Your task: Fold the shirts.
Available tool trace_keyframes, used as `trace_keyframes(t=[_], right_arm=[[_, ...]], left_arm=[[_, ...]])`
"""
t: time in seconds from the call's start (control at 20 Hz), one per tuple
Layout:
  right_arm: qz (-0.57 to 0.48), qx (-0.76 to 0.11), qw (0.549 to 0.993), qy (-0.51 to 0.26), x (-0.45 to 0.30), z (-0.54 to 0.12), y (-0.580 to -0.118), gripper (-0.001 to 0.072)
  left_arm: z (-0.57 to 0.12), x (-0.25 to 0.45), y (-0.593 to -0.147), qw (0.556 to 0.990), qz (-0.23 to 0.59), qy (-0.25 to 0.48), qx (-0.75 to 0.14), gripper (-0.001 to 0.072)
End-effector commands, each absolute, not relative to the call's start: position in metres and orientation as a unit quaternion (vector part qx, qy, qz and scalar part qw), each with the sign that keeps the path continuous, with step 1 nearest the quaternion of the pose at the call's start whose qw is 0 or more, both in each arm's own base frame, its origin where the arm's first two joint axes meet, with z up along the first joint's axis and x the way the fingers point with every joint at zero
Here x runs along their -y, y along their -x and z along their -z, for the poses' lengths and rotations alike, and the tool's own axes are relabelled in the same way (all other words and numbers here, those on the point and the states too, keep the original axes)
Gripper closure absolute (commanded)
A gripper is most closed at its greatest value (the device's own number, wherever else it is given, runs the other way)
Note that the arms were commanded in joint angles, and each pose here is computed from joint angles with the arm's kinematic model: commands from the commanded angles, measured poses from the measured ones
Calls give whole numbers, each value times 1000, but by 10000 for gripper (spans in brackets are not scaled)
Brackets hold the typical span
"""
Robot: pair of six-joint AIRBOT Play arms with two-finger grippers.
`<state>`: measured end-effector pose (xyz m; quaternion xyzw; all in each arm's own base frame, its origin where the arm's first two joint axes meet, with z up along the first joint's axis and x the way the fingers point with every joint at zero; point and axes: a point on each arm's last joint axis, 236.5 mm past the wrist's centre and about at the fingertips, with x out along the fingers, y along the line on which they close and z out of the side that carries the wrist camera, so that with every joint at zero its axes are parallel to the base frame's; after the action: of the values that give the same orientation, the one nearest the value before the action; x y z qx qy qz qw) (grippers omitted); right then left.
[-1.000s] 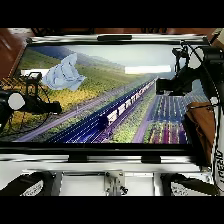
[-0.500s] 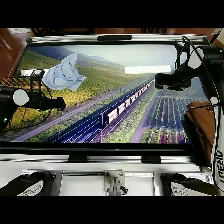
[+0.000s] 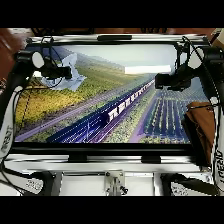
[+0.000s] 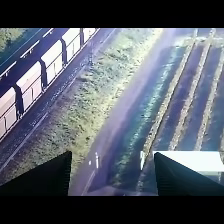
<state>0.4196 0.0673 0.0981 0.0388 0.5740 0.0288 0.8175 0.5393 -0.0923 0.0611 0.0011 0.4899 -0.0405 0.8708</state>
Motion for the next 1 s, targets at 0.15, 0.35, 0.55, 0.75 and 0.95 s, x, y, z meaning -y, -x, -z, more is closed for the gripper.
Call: trace_keyframes(t=[0.15, 0.35, 0.55, 0.75, 0.95], right_arm=[[-31, -579, 813, -41, -69, -97, -417, 82], [-34, -580, 812, -47, -72, -97, -416, 82], [-48, -580, 811, -60, -81, -98, -416, 82], [-51, -581, 810, -63, -83, -98, -415, 82], [-52, -579, 811, -64, -83, -99, -416, 81]], left_arm=[[-16, 75, -611, 884, 2, -19, -466, -4], [24, 48, -622, 877, -38, 29, -478, -4], [57, 37, -623, 867, -47, 30, -496, -4], [89, 36, -607, 845, -51, 24, -533, -4], [92, 36, -604, 841, -51, 24, -537, 243]])
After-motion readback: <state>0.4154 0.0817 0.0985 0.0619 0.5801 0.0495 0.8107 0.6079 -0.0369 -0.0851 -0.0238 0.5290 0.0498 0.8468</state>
